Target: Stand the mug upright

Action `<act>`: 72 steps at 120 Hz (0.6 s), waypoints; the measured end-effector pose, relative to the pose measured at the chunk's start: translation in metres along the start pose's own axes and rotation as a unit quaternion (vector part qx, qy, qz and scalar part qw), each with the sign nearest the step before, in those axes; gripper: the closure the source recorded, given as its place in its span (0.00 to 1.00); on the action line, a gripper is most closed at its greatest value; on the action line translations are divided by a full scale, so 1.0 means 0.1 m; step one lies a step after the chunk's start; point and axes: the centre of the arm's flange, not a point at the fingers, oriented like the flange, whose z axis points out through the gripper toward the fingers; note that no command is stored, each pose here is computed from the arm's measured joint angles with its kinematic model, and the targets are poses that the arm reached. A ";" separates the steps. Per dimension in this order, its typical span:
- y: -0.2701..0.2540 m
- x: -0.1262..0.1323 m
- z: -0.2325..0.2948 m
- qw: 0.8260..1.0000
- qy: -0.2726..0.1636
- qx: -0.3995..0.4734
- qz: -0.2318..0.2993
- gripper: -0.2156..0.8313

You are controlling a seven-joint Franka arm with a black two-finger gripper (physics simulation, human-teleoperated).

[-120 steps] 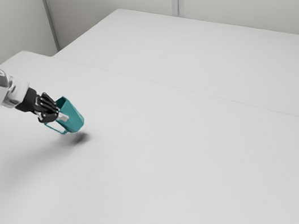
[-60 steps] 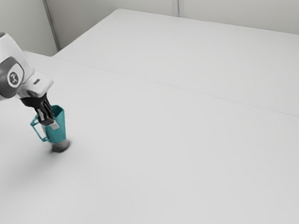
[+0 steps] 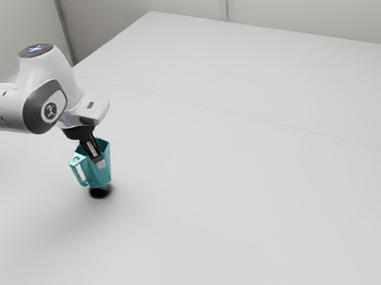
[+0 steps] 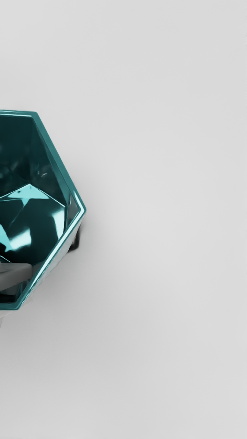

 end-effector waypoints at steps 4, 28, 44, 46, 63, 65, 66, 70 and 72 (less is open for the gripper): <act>0.05 0.04 0.01 1.000 -0.003 0.003 -0.001 0.96; 0.23 0.19 0.14 0.999 -0.030 0.023 -0.019 0.96; 0.31 0.26 0.24 0.998 -0.040 0.037 -0.039 0.96; 0.32 0.27 0.25 0.998 -0.040 0.038 -0.041 0.96; 0.42 0.35 0.28 0.996 -0.037 0.044 -0.062 0.96; 0.43 0.36 0.28 0.996 -0.036 0.044 -0.064 0.96; 0.44 0.37 0.29 0.996 -0.036 0.044 -0.066 0.96; 0.46 0.39 0.29 0.996 -0.035 0.045 -0.070 0.96; 0.48 0.39 0.29 0.996 -0.035 0.045 -0.072 0.96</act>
